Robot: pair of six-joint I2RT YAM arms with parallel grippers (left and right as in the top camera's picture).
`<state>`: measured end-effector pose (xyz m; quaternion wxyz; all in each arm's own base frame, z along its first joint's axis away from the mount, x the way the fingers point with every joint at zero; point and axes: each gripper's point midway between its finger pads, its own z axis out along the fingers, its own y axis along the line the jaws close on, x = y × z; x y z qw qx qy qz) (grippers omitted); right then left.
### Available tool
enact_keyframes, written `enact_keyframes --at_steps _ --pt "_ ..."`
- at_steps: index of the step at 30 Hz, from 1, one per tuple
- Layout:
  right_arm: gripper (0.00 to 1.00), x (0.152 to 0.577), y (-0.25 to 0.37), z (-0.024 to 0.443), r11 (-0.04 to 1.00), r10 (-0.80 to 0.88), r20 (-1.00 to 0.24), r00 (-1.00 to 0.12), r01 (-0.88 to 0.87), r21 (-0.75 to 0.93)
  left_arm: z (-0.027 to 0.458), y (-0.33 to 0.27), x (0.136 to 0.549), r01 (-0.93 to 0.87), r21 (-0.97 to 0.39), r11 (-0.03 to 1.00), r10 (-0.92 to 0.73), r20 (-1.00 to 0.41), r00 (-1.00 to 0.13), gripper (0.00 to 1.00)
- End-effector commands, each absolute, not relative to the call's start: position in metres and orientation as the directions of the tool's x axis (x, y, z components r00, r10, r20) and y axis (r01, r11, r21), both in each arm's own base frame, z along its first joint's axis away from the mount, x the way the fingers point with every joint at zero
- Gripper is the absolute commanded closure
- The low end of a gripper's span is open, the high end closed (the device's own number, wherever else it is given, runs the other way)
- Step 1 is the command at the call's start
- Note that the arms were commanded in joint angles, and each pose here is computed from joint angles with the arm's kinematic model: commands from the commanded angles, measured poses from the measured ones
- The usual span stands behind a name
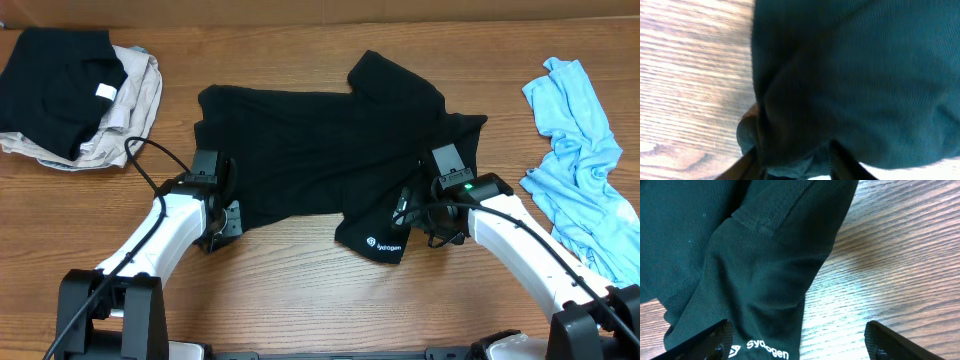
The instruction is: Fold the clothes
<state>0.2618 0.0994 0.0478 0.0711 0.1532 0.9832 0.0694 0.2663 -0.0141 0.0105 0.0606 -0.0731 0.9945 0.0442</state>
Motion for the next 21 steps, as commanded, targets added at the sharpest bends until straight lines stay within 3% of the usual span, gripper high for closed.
enact_keyframes --at_steps 1,4,7,21 --pt "0.12 0.261 0.097 0.046 0.944 0.314 -0.121 -0.942 0.296 0.147 0.007 -0.018 0.259 -0.067 0.067 0.996 -0.061 -0.086 -0.994 0.69" --pt "0.12 0.261 0.097 0.046 0.944 0.314 -0.119 -0.942 0.296 0.147 0.007 -0.018 0.258 -0.068 0.070 0.995 -0.062 -0.083 -0.995 0.76" --pt "0.12 0.261 0.097 0.046 0.944 0.314 -0.119 -0.942 0.296 0.147 0.007 -0.022 0.259 -0.066 0.048 0.997 -0.062 -0.083 -0.995 0.96" --pt "0.13 0.252 0.099 0.045 0.944 0.308 -0.078 -0.948 0.294 0.152 0.021 -0.025 0.262 -0.065 0.035 0.997 -0.063 -0.064 -0.996 0.96"
